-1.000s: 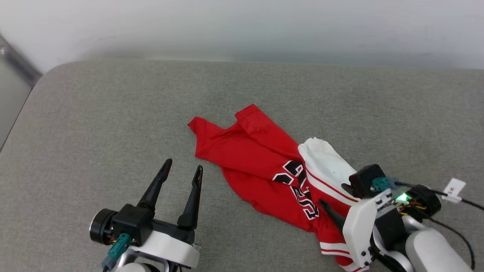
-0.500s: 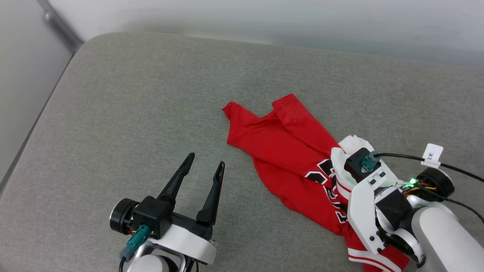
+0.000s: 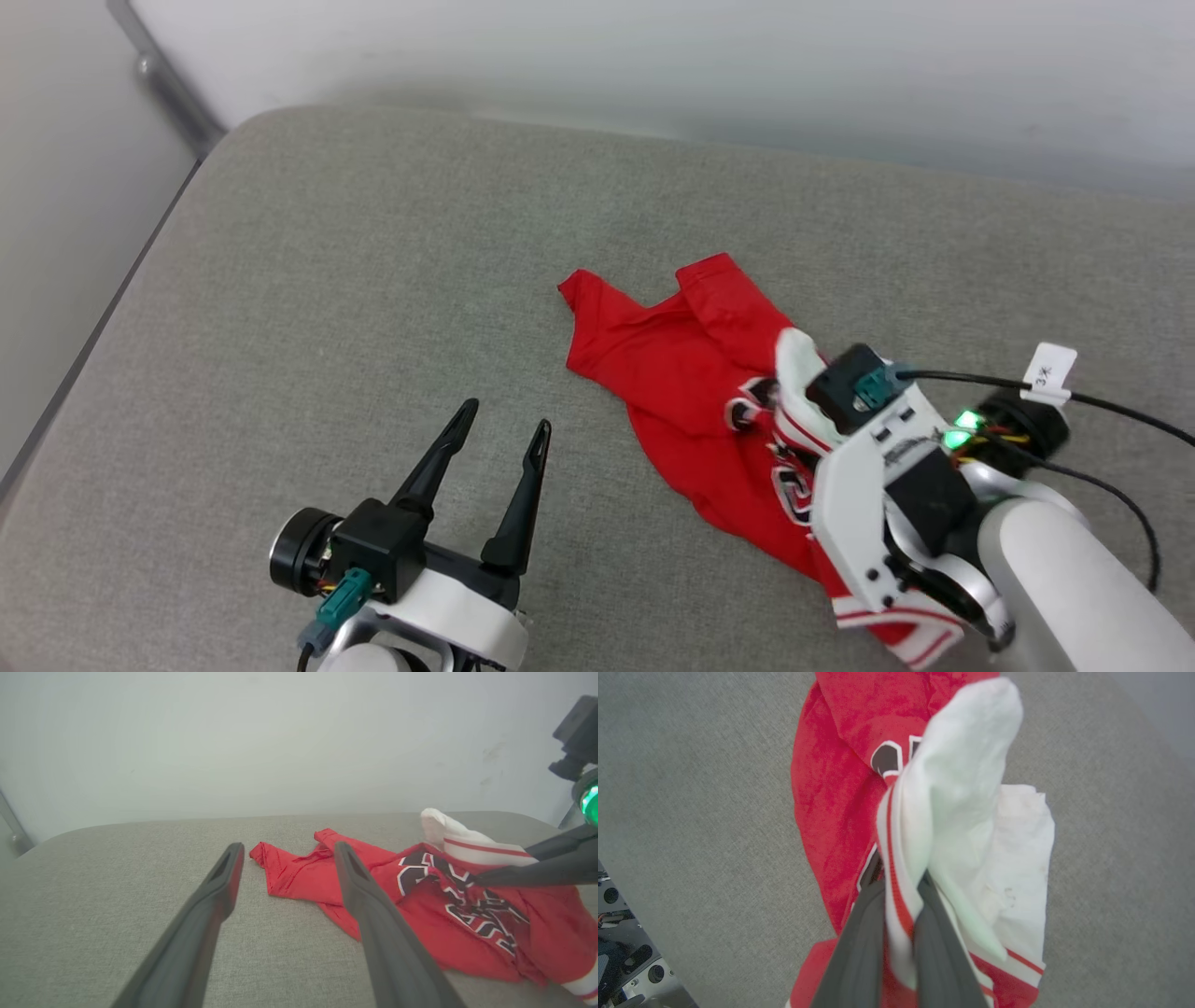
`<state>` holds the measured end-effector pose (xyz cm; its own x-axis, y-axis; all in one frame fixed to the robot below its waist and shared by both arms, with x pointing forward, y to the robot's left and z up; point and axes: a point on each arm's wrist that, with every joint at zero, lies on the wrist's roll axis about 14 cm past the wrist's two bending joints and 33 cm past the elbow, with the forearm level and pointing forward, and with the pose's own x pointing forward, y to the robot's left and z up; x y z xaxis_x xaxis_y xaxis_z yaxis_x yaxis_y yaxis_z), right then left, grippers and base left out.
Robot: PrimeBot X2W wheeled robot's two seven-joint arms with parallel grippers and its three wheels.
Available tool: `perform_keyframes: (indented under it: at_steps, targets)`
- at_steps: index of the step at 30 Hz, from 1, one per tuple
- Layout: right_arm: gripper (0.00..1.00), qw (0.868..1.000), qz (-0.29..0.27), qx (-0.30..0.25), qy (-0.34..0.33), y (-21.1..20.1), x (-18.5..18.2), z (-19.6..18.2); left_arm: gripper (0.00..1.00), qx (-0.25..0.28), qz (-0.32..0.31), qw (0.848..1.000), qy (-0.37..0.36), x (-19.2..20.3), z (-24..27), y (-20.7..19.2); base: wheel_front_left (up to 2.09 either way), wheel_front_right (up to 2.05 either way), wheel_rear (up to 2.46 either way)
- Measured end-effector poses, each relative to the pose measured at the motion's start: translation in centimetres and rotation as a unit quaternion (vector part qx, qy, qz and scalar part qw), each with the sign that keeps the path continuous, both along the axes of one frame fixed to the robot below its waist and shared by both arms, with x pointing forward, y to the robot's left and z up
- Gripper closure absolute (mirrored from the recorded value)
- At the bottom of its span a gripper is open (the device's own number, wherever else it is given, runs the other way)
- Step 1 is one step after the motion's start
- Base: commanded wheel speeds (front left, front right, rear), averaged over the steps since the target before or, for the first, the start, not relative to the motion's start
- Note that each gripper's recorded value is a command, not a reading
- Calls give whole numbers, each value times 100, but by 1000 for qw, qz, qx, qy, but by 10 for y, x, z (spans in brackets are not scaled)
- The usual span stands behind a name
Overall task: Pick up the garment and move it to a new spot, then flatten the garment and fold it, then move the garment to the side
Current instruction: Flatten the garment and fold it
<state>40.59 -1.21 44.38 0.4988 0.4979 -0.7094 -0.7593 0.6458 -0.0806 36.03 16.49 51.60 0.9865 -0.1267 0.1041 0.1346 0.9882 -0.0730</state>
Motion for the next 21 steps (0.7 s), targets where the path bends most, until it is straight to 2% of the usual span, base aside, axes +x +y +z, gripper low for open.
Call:
perform_keyframes:
  at_steps: [6, 9, 12, 16, 21]
  targets:
    - [100, 990, 31, 112, -78, 46, -3, 72, 0, -4, -8, 1000, -12, -5, 7, -3, 0, 0, 0]
    - [100, 976, 35, 181, -115, 65, -2, 117, 0, -5, -10, 1000, -21, -7, 13, -5, 0, 0, 0]
    - [100, 955, 20, 247, -164, 68, 7, 167, 0, -7, -11, 1000, -25, -8, 15, -5, 0, 0, 0]
    - [100, 930, -39, 291, -222, 40, 30, 213, 0, -8, -15, 999, -29, -9, 17, -7, 0, 0, 0]
    - [100, 916, -158, 272, -248, -32, 58, 218, 0, -9, -23, 999, -27, -6, 15, -12, 0, 0, 0]
